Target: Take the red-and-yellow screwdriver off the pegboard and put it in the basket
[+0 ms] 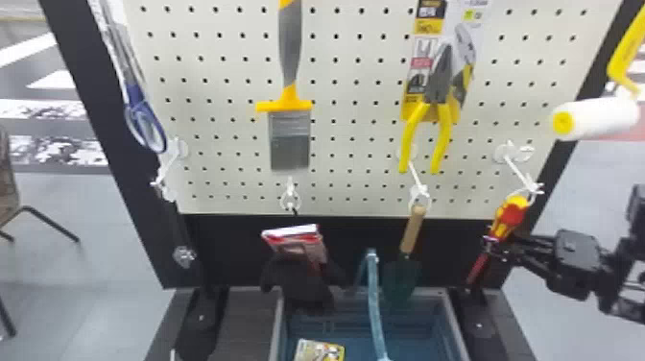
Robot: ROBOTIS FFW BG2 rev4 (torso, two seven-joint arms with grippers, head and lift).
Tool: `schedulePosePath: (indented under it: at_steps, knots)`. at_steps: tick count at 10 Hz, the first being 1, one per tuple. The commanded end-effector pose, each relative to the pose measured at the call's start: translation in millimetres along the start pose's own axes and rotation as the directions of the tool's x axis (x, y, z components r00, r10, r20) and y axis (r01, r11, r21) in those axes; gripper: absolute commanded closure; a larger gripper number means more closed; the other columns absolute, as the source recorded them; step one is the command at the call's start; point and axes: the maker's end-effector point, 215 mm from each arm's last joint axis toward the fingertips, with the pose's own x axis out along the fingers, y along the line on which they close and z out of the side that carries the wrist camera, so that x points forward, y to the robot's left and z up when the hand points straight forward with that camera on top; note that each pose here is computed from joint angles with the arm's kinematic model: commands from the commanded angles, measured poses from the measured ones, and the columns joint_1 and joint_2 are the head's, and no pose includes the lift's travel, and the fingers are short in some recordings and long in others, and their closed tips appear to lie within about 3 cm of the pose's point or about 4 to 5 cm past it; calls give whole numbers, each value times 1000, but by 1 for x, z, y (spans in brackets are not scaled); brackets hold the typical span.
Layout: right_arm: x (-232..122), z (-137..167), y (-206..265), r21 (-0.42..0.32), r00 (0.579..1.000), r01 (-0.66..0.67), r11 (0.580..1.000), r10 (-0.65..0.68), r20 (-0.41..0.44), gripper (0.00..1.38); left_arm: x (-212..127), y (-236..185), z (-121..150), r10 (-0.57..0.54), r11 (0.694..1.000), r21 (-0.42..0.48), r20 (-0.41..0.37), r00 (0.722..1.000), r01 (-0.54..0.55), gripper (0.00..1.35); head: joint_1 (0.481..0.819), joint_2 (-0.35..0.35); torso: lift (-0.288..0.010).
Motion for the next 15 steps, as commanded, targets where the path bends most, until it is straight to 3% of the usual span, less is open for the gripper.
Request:
schedulePosePath:
  at_steps: [1, 6, 9, 15]
  knots:
    - [0, 2, 0, -3, 1000, 0, 1000, 0, 1, 1104, 1, 0, 1, 2, 1000, -2, 3, 1000, -2, 219, 549, 0, -100]
    - [1, 5, -1, -9, 1000, -1, 1000, 1, 4, 1104, 1, -1, 2, 1, 1000, -4, 5, 1000, -1, 219, 549, 0, -100]
    - [4, 26, 14, -71, 1000, -16, 997, 16, -3, 1104, 1, -1, 1, 1, 1000, -4, 3, 1000, -1, 219, 549, 0, -100]
    - [7, 28, 25, -65, 1000, -27, 998, 27, 9, 1104, 2, 0, 1, 3, 1000, -4, 3, 1000, -3, 219, 549, 0, -100]
